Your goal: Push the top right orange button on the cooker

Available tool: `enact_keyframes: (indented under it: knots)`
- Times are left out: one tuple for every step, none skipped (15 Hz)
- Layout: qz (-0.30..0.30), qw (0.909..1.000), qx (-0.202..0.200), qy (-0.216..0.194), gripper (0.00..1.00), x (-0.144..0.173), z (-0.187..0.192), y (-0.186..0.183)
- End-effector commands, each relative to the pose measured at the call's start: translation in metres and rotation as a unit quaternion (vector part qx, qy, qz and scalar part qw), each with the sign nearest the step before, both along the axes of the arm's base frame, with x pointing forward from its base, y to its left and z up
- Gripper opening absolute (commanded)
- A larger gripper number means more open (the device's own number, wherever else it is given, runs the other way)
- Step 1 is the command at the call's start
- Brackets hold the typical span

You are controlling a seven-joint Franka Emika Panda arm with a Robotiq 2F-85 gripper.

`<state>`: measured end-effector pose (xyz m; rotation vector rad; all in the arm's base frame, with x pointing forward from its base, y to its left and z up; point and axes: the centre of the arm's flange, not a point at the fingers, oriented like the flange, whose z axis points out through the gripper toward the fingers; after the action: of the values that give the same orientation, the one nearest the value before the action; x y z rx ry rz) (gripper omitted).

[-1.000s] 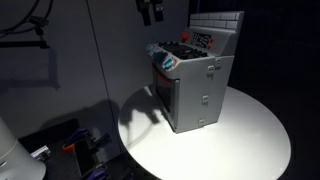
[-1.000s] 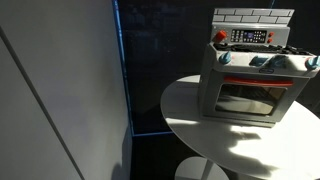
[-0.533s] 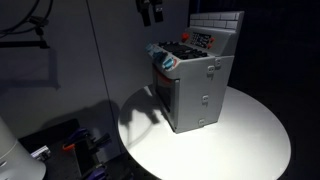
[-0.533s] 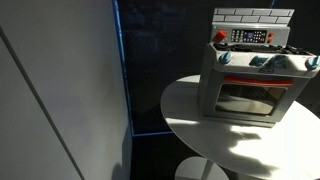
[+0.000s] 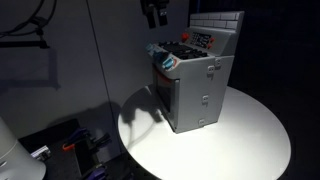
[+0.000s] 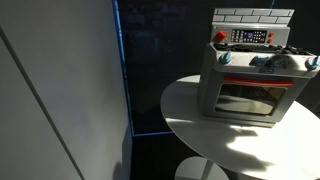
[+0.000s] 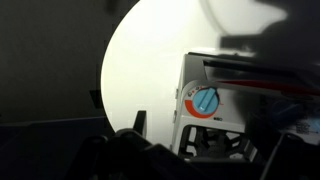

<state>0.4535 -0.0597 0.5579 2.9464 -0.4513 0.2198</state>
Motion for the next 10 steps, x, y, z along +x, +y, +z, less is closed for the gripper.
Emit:
enact_keyframes:
  knots:
    - [-0.028, 0.9989, -0.018, -0.033, 1.0, 0.018, 0.0, 0.002]
    - [-0.035, 0.9982, -0.021, -0.044, 1.0, 0.023, -0.001, 0.002]
    - [-0.04, 0.9975, -0.024, -0.053, 1.0, 0.026, -0.001, 0.003]
    - [-0.046, 0.9964, -0.028, -0.065, 1.0, 0.031, -0.001, 0.003]
    - [-0.052, 0.9954, -0.03, -0.075, 1.0, 0.035, -0.001, 0.004]
    - [-0.058, 0.9944, -0.032, -0.082, 1.0, 0.04, -0.002, 0.004]
    - [-0.063, 0.9934, -0.035, -0.09, 1.0, 0.044, -0.002, 0.004]
    - [-0.067, 0.9924, -0.037, -0.096, 1.0, 0.049, -0.004, 0.005]
    - [-0.072, 0.9914, -0.038, -0.102, 1.0, 0.053, -0.005, 0.005]
    - [-0.076, 0.9906, -0.04, -0.107, 1.0, 0.058, -0.007, 0.005]
